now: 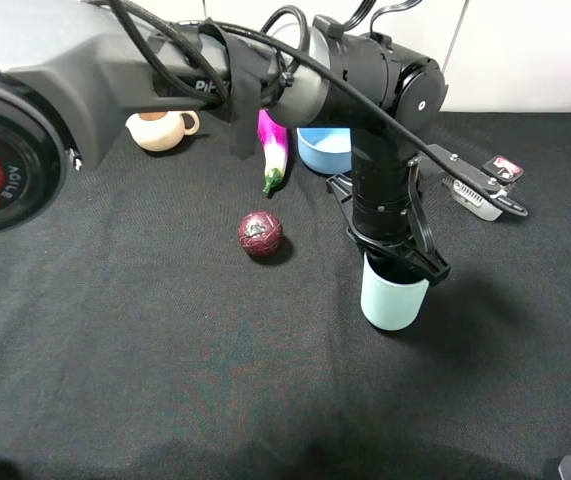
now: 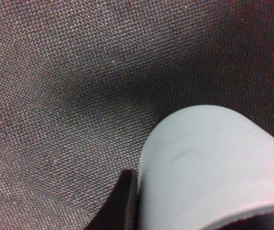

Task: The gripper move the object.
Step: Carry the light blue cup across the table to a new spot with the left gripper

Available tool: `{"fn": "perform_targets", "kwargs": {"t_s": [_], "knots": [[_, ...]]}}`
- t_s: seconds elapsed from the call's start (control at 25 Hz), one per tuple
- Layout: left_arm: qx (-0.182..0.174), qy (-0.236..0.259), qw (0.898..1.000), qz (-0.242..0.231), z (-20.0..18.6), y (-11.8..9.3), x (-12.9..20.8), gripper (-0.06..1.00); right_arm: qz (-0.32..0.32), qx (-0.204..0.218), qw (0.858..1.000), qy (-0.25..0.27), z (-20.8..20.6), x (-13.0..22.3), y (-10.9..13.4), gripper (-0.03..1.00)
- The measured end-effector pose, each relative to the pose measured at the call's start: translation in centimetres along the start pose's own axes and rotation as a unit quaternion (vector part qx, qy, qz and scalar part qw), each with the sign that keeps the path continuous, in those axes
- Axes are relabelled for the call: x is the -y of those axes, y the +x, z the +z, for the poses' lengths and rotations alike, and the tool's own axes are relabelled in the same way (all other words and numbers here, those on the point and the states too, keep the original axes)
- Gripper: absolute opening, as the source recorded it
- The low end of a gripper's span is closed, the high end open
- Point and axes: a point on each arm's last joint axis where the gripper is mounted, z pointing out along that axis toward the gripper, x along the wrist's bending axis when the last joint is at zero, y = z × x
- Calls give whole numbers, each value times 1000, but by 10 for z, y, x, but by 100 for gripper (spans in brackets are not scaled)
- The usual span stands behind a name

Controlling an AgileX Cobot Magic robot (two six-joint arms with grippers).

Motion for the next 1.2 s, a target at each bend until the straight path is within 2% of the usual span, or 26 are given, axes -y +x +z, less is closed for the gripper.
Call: {"fn": "perform_targets", "kwargs": {"t_s": [0.24,0.68,1.2], "knots": [[0,-5,1000,4,-12,-2,-6,12,0,0,1000,0,0,0,0,69],[-8,42,999,9,-44,-4,-6,12,0,0,1000,0,0,0,0,69],[-9,-2,1000,13,-79,-8,-11,12,0,0,1000,0,0,0,0,69]]}}
